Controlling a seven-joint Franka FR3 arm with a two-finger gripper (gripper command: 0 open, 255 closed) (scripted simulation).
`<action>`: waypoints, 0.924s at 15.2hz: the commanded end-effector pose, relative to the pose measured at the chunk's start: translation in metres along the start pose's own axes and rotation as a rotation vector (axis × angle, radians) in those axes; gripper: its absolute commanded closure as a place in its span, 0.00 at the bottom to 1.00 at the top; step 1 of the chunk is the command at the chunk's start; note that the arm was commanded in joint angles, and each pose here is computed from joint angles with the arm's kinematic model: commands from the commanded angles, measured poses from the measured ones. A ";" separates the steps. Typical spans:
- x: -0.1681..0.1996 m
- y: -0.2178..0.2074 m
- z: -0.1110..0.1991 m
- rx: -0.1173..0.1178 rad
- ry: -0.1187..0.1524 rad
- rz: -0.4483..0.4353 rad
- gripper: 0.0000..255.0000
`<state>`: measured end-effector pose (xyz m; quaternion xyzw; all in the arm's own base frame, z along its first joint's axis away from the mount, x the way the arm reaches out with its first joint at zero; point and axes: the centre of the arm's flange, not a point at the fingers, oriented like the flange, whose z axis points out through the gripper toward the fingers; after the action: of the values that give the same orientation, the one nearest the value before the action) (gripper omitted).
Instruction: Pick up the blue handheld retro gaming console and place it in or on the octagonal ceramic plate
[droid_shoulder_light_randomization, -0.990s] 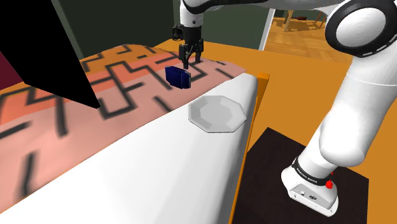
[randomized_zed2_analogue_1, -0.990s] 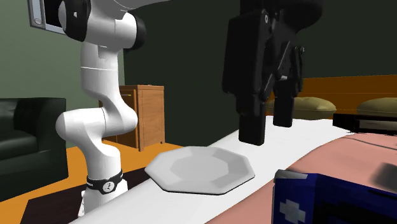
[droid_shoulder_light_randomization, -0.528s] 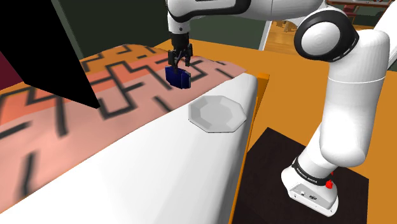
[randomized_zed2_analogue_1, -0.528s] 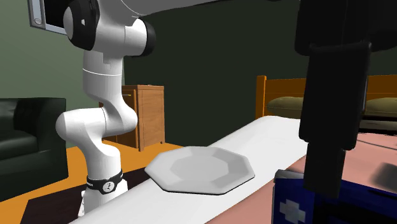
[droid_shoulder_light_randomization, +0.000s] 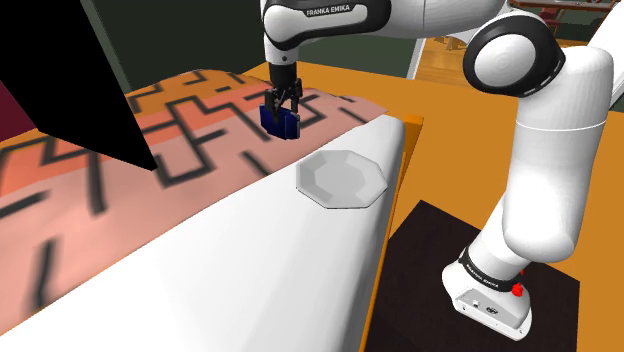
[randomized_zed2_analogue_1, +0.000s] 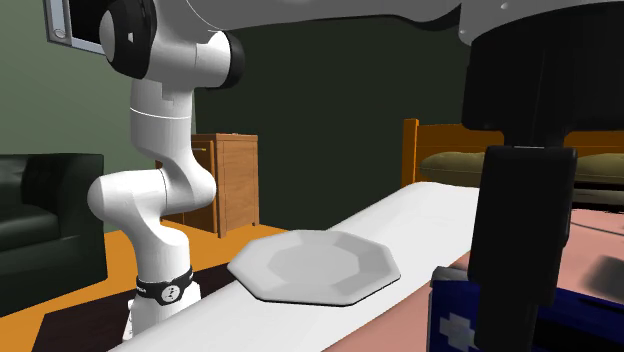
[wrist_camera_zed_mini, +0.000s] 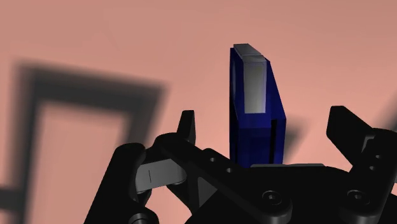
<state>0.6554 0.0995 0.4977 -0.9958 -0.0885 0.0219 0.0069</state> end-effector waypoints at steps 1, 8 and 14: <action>0.000 0.000 0.000 0.000 0.000 0.000 0.00; 0.000 0.000 0.000 0.000 0.000 0.000 1.00; 0.000 0.000 0.000 0.000 0.000 0.000 1.00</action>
<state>0.6552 0.0984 0.4995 -0.9960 -0.0876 0.0191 0.0063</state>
